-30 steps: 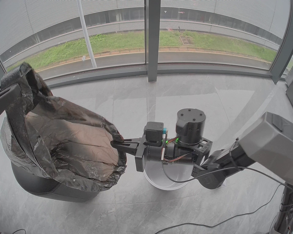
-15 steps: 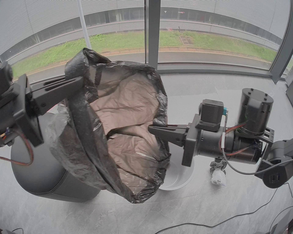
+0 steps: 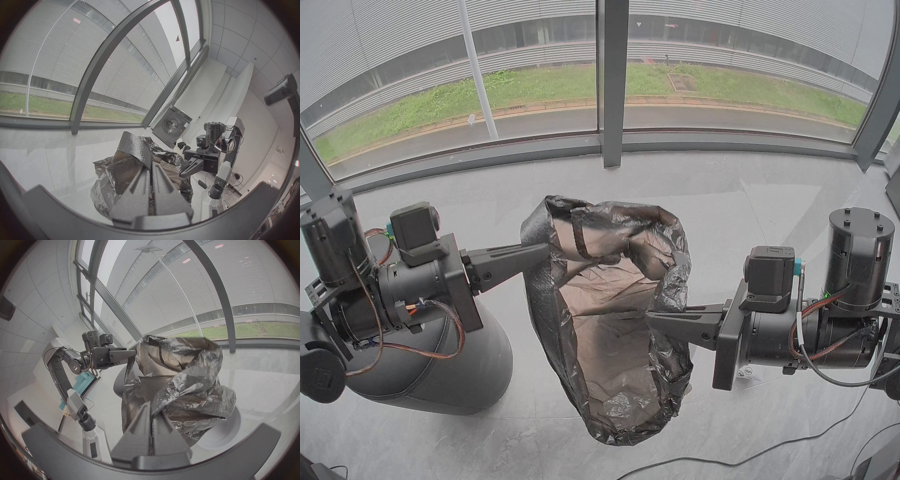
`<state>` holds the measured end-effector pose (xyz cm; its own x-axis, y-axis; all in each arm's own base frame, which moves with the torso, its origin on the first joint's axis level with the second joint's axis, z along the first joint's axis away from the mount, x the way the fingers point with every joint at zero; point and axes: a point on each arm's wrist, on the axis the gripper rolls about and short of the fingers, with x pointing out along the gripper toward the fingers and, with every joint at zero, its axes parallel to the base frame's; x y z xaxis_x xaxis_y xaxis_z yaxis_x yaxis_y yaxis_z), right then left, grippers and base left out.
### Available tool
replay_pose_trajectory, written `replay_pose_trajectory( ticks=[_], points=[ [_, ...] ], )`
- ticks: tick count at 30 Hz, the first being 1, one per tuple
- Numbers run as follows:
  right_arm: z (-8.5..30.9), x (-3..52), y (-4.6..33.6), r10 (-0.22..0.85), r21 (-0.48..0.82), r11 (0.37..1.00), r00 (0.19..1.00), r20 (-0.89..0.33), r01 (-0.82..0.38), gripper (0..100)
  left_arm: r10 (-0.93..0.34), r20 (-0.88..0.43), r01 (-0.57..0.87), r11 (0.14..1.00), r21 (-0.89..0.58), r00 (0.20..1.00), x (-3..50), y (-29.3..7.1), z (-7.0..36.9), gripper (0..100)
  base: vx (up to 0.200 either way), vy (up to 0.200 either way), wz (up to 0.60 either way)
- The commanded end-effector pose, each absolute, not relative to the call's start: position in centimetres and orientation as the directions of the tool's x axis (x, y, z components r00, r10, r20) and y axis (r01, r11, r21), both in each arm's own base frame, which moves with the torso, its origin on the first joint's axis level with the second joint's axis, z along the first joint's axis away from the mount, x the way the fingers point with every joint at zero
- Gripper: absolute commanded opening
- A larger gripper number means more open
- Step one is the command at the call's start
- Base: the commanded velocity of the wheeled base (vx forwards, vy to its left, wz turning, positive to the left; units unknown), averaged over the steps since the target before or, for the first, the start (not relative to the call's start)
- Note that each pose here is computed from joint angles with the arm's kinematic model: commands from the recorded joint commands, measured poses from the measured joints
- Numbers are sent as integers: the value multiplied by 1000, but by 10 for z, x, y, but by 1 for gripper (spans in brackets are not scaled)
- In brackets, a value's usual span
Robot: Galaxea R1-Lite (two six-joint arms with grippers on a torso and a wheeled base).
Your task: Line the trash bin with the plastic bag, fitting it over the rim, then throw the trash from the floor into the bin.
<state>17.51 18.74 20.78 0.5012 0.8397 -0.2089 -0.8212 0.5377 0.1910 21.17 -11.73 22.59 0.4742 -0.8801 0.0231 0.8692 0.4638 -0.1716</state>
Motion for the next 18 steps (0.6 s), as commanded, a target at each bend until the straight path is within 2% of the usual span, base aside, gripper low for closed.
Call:
replay_pose_trajectory(
  ticks=[1, 12, 18],
  points=[
    [194, 180, 185, 814, 200, 570, 517, -263, -797, 0, -875, -51, 844, 478, -245, 481, 239, -123, 186, 0, 0, 0, 0],
    [165, 171, 174, 801, 230, 572, 477, -360, -787, 0, -890, -90, 829, 451, -332, 448, 250, -132, 167, 0, 0, 0, 0],
    [158, 167, 172, 809, 301, 566, 448, -380, -767, 0, -898, -124, 825, 438, -357, 423, 253, -140, 155, 0, 0, 0, 0]
  ],
)
